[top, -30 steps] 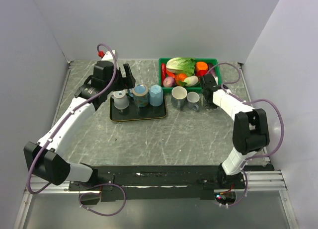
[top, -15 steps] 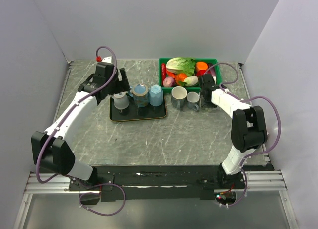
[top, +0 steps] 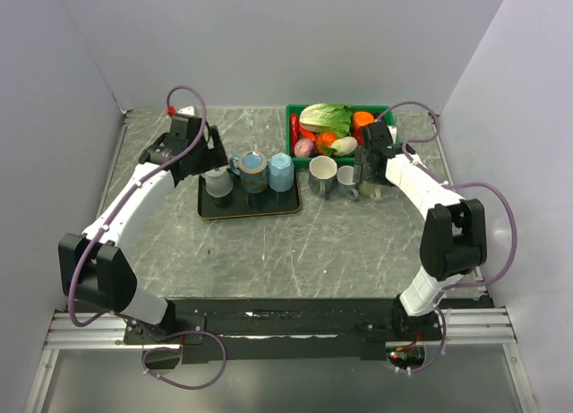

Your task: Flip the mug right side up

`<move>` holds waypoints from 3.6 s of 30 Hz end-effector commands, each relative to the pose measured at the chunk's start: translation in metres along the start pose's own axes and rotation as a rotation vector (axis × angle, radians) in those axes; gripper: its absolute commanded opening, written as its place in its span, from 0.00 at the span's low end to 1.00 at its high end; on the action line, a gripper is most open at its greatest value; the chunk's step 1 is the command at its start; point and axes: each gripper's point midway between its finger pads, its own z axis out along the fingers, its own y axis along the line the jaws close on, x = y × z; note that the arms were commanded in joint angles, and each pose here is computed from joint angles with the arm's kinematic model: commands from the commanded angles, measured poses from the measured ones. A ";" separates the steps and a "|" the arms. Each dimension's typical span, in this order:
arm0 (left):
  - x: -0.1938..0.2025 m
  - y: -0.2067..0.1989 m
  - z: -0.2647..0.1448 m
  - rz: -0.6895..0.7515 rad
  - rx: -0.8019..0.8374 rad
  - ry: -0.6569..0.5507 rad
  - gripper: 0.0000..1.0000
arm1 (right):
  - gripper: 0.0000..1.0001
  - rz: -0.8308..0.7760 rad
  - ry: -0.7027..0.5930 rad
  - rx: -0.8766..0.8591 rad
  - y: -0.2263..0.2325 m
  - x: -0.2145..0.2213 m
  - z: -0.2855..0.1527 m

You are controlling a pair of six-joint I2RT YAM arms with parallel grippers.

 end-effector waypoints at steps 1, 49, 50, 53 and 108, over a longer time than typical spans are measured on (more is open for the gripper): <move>-0.011 0.040 0.005 -0.142 -0.126 -0.003 0.96 | 0.91 0.113 -0.122 -0.031 -0.009 -0.036 -0.057; 0.026 0.055 0.154 -0.835 -0.318 0.276 0.47 | 0.92 0.224 -0.300 -0.074 -0.053 -0.040 -0.123; 0.027 0.053 0.155 -0.833 -0.312 0.283 0.45 | 0.92 0.226 -0.301 -0.070 -0.054 -0.040 -0.123; 0.029 0.053 0.157 -0.826 -0.301 0.294 0.34 | 0.91 0.228 -0.300 -0.066 -0.055 -0.039 -0.123; 0.023 -0.185 -0.269 0.341 1.521 0.126 0.01 | 0.84 -0.519 -0.601 -1.761 0.168 -0.026 -0.379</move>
